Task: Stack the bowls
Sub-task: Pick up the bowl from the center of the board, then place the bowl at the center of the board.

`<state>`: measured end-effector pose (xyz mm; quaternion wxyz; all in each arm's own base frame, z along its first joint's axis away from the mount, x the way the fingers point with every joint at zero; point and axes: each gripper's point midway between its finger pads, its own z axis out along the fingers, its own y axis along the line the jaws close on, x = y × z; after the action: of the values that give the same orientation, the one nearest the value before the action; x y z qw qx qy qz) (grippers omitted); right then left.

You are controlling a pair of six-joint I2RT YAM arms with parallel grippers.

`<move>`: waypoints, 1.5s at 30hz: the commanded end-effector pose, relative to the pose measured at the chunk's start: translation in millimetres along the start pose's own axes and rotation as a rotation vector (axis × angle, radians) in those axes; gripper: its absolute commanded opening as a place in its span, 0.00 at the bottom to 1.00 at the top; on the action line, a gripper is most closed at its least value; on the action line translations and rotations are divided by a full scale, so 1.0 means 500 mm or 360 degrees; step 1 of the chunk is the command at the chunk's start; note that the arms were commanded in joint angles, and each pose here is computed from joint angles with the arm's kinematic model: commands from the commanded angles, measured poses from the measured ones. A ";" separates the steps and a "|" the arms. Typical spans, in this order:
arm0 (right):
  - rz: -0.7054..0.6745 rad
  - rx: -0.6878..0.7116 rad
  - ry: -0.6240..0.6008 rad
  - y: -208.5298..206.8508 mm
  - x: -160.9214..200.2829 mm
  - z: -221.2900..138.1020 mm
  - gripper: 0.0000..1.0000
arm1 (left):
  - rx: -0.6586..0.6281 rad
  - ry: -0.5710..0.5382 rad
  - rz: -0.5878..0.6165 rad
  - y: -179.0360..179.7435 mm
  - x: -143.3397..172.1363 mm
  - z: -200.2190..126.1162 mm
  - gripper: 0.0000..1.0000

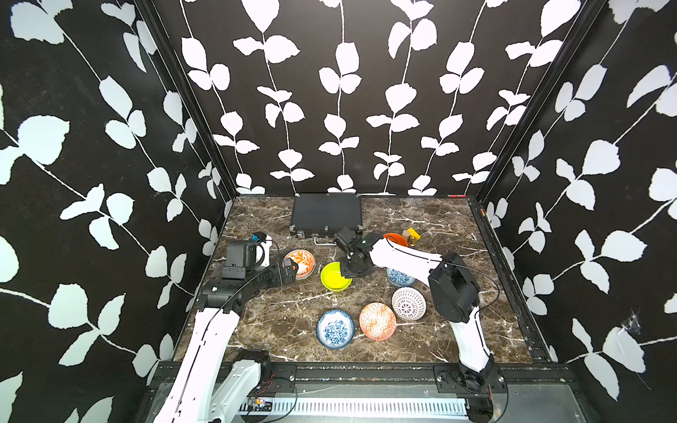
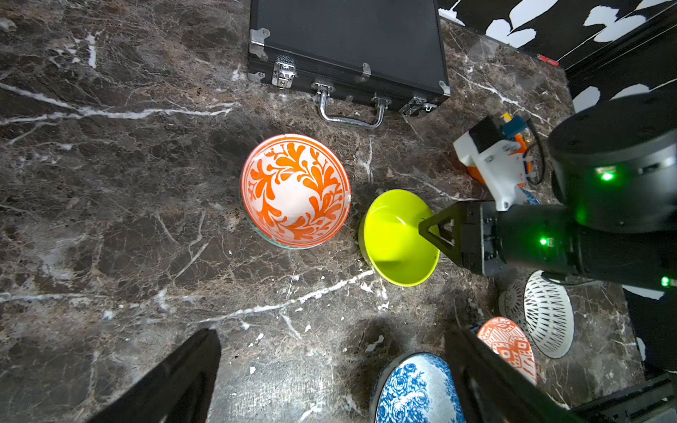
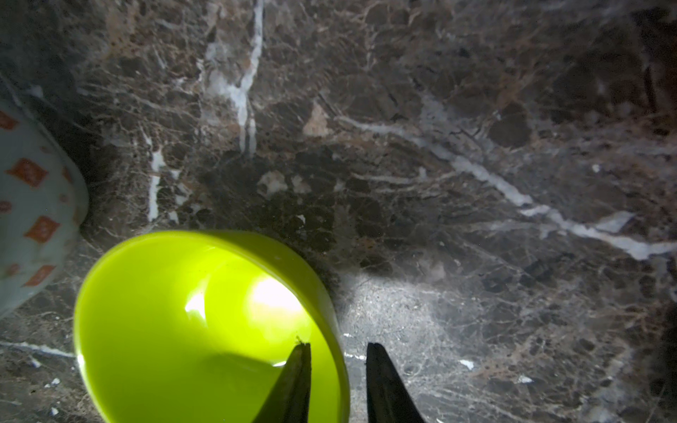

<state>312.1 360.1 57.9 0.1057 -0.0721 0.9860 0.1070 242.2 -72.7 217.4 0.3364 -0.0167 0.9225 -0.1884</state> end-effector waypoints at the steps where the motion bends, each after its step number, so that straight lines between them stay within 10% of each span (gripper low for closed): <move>1: 0.0002 0.0060 -0.0007 -0.009 0.004 0.009 0.25 | -0.0005 -0.0025 0.0024 0.002 0.002 -0.006 0.98; 8: 0.0002 0.0080 -0.0046 -0.004 -0.016 0.001 0.00 | -0.0011 -0.0031 0.0022 0.003 0.000 -0.006 0.99; 36: 0.0196 -0.0048 -0.0099 -0.001 -0.107 0.036 0.00 | -0.0025 -0.0036 0.0023 0.006 -0.001 -0.004 0.99; 45: 0.0202 -0.0032 -0.0125 -0.005 -0.110 0.003 0.41 | -0.0013 -0.0024 0.0022 0.004 0.000 -0.001 0.99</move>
<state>366.7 369.8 60.6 0.1306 -0.0109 0.9824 0.1335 243.0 -69.8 218.7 0.3425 -0.0194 0.9217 -0.1809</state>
